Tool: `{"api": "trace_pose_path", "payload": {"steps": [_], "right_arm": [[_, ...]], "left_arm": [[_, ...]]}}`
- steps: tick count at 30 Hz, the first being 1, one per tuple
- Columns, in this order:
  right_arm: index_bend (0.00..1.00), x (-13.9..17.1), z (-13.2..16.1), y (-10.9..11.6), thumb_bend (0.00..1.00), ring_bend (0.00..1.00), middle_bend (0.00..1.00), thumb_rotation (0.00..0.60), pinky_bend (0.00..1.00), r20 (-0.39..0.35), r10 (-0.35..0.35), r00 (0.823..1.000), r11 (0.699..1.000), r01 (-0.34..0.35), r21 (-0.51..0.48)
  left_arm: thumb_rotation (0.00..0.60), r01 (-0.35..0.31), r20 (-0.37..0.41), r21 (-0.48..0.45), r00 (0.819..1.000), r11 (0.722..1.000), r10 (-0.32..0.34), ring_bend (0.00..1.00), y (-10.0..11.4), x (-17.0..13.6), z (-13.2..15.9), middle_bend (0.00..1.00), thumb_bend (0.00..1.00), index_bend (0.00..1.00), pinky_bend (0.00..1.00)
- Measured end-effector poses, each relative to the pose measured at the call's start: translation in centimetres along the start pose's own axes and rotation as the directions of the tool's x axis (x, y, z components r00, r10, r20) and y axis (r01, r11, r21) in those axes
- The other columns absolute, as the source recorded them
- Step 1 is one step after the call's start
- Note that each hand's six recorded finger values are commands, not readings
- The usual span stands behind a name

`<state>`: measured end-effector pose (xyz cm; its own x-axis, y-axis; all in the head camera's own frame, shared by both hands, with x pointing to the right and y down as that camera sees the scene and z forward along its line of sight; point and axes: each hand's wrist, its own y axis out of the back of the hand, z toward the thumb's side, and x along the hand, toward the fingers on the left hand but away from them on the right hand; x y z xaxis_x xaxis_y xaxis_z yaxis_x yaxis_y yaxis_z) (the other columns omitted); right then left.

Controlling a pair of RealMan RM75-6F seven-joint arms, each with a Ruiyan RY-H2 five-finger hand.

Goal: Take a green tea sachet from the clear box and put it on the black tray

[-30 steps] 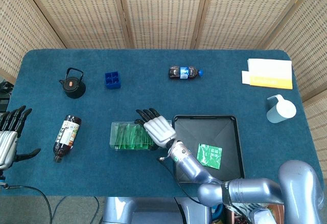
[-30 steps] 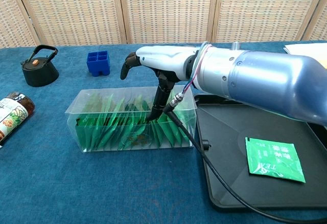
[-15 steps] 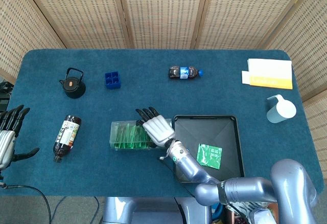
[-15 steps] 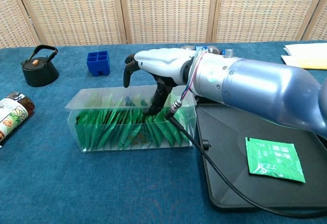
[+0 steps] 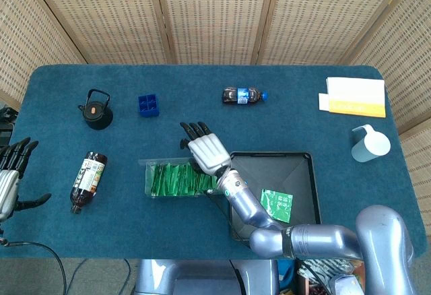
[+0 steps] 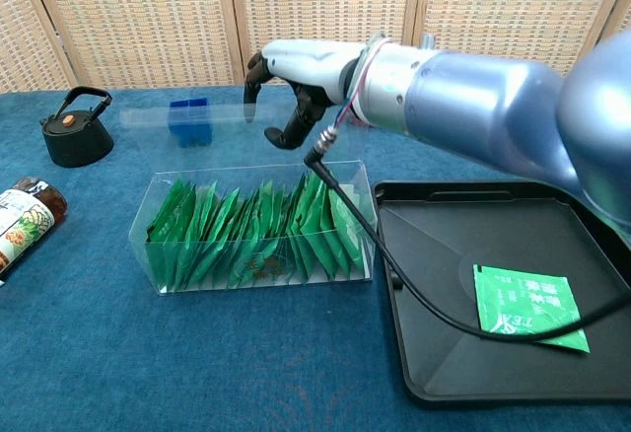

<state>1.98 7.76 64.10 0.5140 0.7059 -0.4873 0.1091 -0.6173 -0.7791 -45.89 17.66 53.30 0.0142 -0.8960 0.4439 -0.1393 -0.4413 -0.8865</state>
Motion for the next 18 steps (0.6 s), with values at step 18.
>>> {"api": "trace_pose_path", "payload": {"steps": [18], "right_arm": [[0.37,-3.8,-3.3,0.6,0.66,0.00,0.00,0.600,0.00,0.219,0.009,0.976,1.000,-0.003,-0.030]], "left_arm": [[0.600,0.028,-0.008,-0.017,1.000,0.999,-0.028,0.00,-0.4,0.7,-0.5,0.00,0.03,0.00,0.00]]}}
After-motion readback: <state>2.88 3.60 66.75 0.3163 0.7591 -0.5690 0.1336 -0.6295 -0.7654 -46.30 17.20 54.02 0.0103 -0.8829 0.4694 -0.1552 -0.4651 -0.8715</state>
